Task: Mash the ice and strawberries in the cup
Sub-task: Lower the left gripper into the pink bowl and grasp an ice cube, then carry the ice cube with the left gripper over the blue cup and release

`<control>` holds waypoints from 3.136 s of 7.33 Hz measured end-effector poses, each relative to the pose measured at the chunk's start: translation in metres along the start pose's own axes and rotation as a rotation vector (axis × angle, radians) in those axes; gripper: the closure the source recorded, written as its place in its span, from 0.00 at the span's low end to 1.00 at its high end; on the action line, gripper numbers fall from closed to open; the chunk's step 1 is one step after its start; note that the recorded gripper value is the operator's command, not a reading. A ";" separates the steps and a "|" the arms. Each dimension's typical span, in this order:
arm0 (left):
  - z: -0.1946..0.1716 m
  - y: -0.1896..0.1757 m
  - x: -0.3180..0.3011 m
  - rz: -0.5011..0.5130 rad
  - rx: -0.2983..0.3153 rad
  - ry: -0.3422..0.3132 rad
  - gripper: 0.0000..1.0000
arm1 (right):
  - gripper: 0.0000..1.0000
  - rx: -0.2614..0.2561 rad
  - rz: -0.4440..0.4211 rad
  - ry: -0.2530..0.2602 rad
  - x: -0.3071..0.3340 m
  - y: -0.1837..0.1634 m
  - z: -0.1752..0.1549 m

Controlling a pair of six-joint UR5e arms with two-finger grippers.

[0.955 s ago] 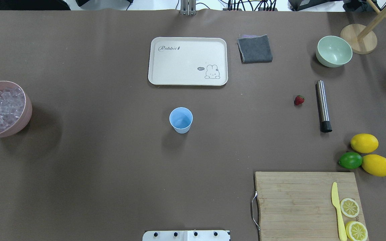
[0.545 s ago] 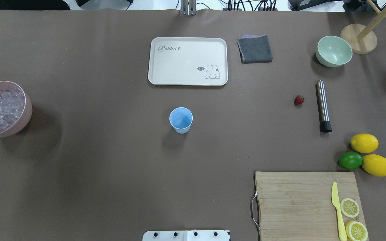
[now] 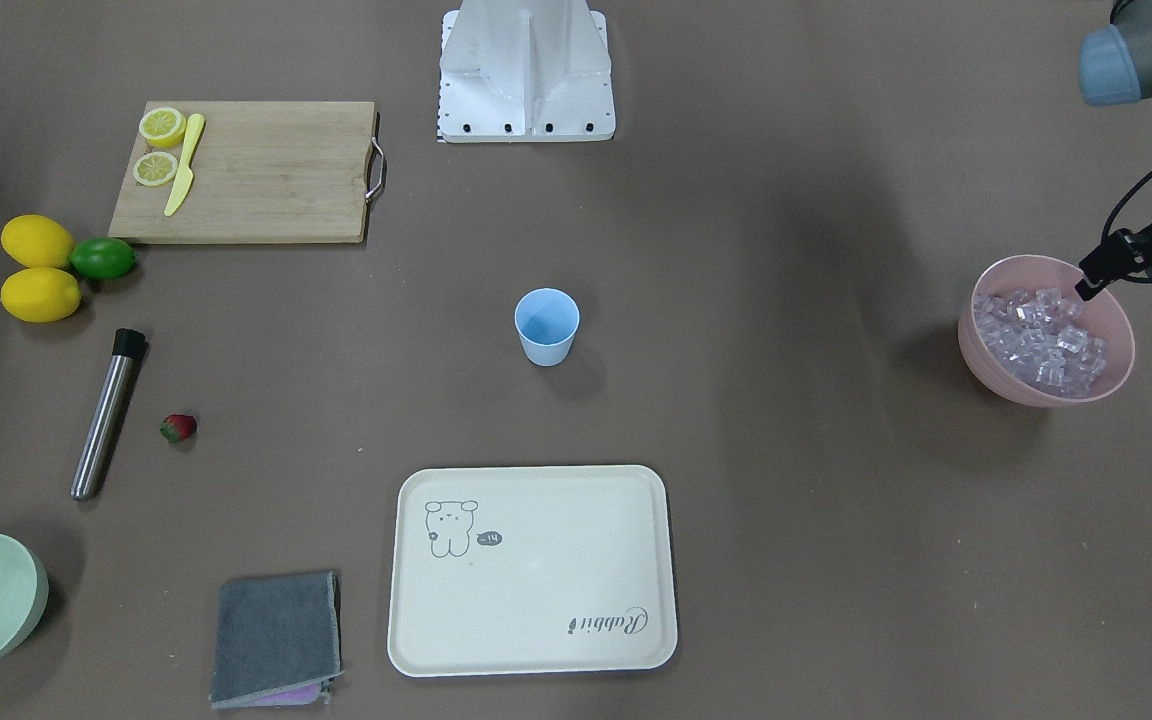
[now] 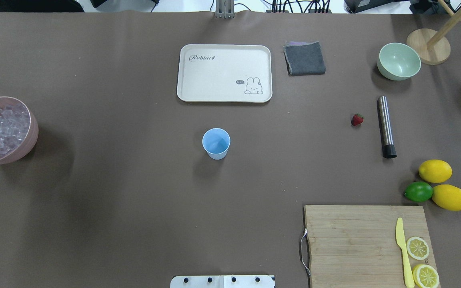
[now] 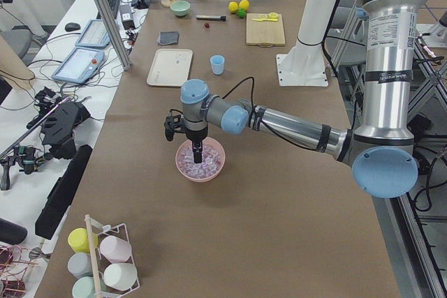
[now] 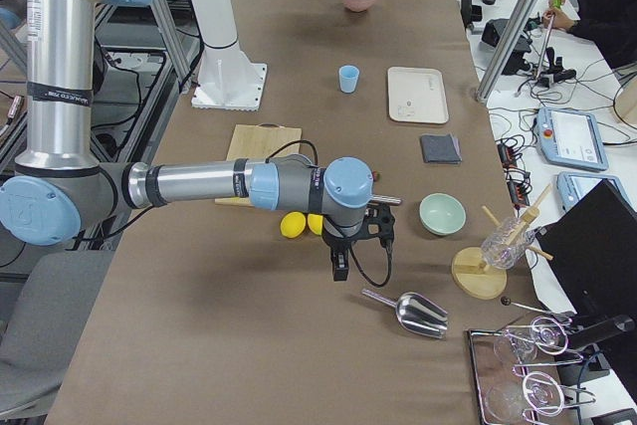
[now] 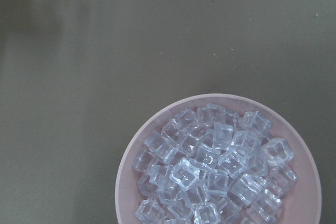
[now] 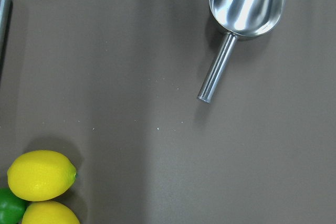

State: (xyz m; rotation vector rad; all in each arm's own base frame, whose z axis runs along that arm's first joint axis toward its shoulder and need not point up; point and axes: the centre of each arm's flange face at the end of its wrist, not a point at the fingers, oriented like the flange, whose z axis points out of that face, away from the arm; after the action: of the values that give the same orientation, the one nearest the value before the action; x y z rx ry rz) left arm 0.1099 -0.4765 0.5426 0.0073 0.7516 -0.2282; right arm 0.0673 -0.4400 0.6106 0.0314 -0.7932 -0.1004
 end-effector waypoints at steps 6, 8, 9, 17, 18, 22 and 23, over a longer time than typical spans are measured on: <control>0.072 0.023 0.015 -0.062 0.037 -0.022 0.07 | 0.00 0.013 -0.025 -0.023 -0.004 -0.002 0.003; 0.080 0.027 0.022 -0.063 0.044 -0.024 0.12 | 0.00 0.009 -0.023 -0.023 -0.002 0.000 0.005; 0.083 0.030 0.025 -0.065 0.045 -0.025 0.31 | 0.00 0.006 -0.020 -0.024 -0.001 0.000 0.007; 0.079 0.029 0.027 -0.065 0.045 -0.021 1.00 | 0.00 0.016 -0.026 -0.067 -0.007 -0.001 0.005; 0.071 0.025 0.035 -0.059 0.041 0.000 1.00 | 0.00 0.018 -0.028 -0.072 -0.008 -0.002 0.004; -0.004 -0.007 0.134 0.010 0.051 0.170 1.00 | 0.00 0.031 -0.043 -0.080 -0.011 -0.003 0.003; -0.018 -0.011 0.176 0.045 0.056 0.202 1.00 | 0.00 0.032 -0.044 -0.081 -0.011 -0.003 0.003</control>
State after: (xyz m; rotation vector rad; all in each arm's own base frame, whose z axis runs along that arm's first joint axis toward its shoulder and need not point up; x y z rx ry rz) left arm 0.2196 -0.5214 0.4108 0.1018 0.9453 -0.2073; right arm 0.0572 -0.4420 0.6043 0.0755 -0.8751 -0.1313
